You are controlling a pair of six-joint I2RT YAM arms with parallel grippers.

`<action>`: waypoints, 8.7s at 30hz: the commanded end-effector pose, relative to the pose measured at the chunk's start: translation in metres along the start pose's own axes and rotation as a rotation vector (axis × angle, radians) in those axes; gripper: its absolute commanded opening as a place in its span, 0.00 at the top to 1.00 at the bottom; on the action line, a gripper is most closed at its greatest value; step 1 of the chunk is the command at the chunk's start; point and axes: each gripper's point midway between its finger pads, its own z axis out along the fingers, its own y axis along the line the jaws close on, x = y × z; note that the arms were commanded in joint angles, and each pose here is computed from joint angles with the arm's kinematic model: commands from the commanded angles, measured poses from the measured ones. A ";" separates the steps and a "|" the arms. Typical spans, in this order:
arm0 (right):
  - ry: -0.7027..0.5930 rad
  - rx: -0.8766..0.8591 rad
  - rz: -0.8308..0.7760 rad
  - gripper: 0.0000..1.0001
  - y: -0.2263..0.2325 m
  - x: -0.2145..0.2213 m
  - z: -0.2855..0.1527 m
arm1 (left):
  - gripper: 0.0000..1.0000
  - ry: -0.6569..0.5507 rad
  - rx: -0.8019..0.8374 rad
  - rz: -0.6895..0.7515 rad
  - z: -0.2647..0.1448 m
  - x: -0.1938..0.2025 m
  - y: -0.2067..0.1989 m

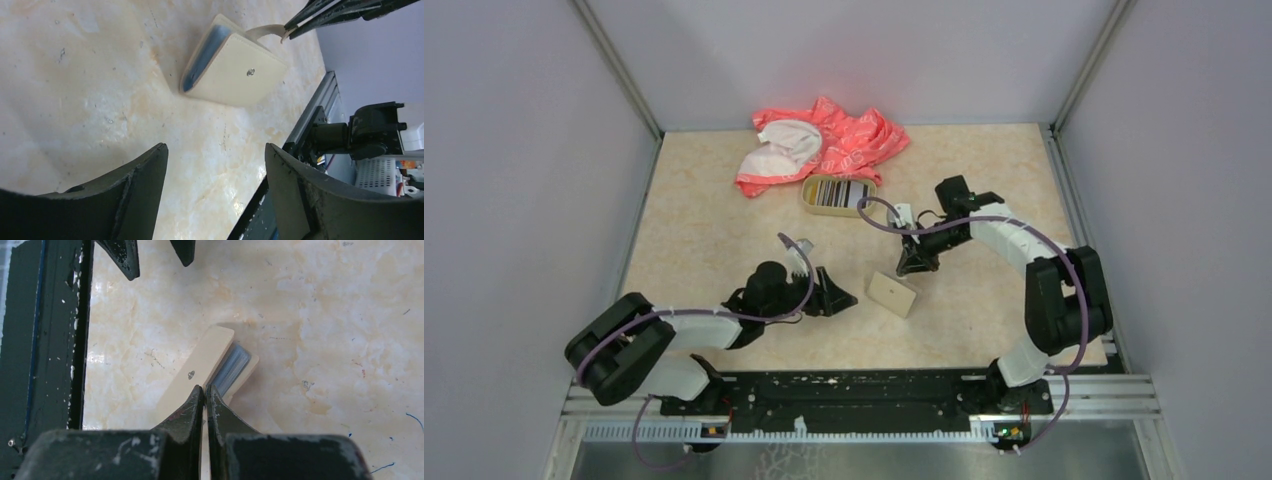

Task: Put the credit cards into the card holder
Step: Open the card holder at the center of the board.

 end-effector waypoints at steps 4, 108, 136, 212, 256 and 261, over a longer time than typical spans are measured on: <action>-0.096 0.047 -0.061 1.00 -0.005 -0.040 -0.016 | 0.23 -0.095 0.131 -0.115 -0.016 -0.001 -0.024; -0.149 0.180 0.174 1.00 -0.037 -0.024 -0.061 | 0.30 0.112 0.020 0.064 0.098 -0.039 -0.029; -0.211 0.115 0.148 1.00 -0.026 -0.033 -0.057 | 0.14 0.111 0.059 0.038 0.111 -0.035 -0.028; -0.091 0.343 0.156 0.80 -0.059 -0.006 -0.067 | 0.47 0.136 -0.096 -0.029 0.115 -0.023 0.021; 0.093 0.127 0.343 0.74 -0.043 0.037 0.026 | 0.60 0.121 0.071 -0.083 0.108 -0.022 0.006; 0.079 0.191 0.284 0.71 -0.048 0.022 0.013 | 0.63 0.121 0.065 -0.087 0.107 -0.022 0.009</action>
